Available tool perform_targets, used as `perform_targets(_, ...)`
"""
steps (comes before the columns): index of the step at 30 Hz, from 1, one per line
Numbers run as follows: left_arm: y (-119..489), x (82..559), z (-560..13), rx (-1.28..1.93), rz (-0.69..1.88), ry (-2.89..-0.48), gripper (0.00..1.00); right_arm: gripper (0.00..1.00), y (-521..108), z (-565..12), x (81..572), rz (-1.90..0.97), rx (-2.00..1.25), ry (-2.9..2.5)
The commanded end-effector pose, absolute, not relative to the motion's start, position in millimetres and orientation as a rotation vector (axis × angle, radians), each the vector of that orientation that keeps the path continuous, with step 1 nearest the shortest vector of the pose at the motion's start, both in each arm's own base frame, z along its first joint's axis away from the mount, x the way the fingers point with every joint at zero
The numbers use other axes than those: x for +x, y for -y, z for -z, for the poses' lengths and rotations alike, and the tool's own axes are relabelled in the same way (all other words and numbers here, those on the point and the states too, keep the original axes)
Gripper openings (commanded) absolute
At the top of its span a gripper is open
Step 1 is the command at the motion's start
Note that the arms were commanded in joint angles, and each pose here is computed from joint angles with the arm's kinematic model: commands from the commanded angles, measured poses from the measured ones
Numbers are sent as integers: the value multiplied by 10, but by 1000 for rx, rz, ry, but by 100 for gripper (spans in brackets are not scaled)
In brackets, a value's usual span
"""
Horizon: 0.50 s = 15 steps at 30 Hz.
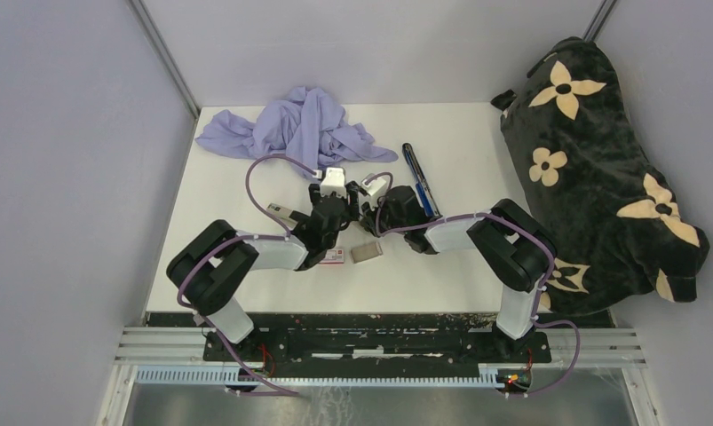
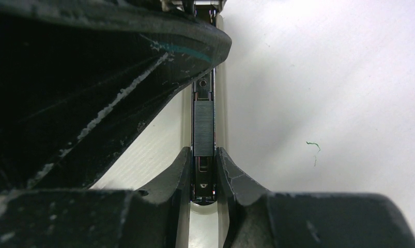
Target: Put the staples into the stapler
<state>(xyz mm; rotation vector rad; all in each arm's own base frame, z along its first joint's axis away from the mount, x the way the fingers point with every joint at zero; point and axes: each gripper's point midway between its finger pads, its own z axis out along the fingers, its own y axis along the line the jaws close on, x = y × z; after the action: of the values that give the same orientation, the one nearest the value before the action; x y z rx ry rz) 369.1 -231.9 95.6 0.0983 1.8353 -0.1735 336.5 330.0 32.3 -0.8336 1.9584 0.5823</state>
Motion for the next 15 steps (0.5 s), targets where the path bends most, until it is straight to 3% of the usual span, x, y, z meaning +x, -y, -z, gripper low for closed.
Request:
perform_targets(1, 2890, 3391, -1015, 280, 339, -1808, 78, 20, -3337, -357, 3385, -597, -807, -1954)
perform_targets(15, 2797, 3235, -1219, 448, 316, -1751, 83, 21, -3290, -378, 3359, -666, -868, -1952)
